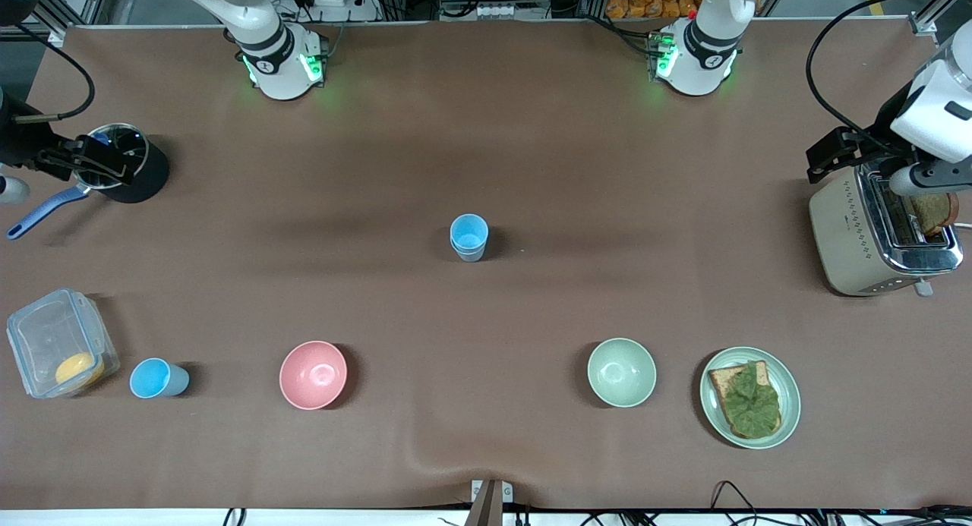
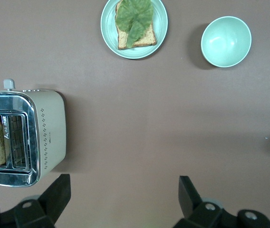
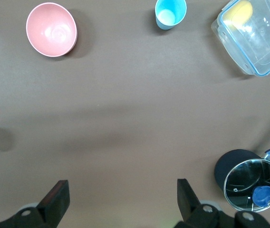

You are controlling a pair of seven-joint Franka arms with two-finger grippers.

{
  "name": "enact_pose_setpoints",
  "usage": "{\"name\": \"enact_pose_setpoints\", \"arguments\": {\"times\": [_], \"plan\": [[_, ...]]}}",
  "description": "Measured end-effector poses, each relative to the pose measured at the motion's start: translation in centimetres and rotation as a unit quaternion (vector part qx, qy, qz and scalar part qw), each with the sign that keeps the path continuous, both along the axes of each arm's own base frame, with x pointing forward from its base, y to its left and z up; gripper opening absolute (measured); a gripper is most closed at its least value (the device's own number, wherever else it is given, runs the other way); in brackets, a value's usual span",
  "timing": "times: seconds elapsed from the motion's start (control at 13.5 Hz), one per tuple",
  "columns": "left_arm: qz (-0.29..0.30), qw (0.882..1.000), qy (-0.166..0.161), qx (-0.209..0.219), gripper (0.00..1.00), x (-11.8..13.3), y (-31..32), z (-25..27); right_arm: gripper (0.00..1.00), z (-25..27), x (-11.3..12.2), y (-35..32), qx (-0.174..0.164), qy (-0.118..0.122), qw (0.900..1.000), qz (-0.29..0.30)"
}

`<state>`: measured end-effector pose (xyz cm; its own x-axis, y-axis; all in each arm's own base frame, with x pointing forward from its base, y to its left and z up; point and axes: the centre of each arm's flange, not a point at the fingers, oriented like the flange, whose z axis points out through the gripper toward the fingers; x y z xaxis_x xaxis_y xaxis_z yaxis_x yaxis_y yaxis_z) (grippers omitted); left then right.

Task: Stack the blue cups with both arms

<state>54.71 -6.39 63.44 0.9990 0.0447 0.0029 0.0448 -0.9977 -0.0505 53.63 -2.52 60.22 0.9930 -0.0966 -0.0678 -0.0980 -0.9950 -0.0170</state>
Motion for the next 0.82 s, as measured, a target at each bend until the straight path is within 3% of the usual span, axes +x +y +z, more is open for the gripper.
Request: {"name": "enact_pose_setpoints", "arguments": {"times": [0.82], "plan": [[-0.008, 1.000, 0.016, -0.015, 1.00, -0.5, -1.1, 0.1, 1.00, -0.1, 0.0, 0.2, 0.000, 0.002, 1.000, 0.001]]}}
